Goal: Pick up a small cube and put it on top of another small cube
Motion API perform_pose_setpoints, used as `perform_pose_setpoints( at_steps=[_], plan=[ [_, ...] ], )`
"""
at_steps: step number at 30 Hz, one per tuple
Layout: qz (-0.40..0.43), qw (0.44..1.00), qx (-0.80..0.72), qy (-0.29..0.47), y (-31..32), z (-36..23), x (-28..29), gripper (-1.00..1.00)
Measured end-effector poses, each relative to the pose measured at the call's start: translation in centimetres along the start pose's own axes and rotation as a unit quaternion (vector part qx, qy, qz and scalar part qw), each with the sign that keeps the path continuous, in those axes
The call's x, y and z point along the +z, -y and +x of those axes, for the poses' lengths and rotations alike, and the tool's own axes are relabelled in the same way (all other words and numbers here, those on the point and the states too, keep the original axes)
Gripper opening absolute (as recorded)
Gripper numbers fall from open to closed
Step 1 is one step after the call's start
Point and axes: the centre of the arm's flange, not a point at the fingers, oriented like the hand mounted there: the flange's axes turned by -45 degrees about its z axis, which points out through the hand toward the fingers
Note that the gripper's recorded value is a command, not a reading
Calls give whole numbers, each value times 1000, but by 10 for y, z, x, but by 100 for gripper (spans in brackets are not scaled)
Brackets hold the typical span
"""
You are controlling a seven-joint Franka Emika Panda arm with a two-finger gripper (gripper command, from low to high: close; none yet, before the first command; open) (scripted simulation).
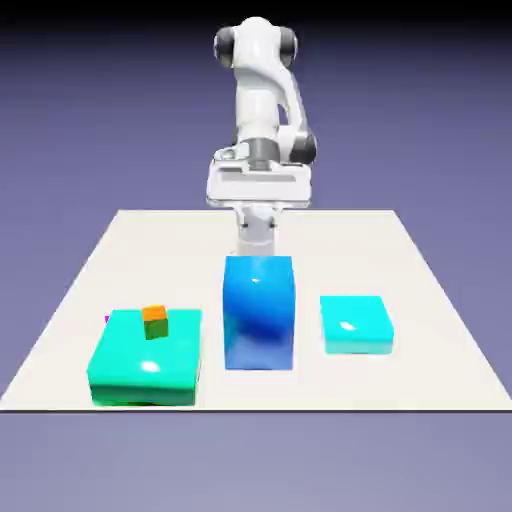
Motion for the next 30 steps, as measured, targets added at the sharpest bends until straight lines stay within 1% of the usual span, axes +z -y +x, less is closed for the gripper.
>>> perform_pose_setpoints(
  at_steps=[8, 15, 22, 30],
  plan=[
    [15, 987, 154, 45, -75, -24, 7, 0],
    [38, 954, 284, 89, -131, -60, 17, 0],
    [68, 900, 408, 137, -173, -108, 31, 0],
    [107, 815, 535, 195, -205, -173, 49, 0]
  ],
)
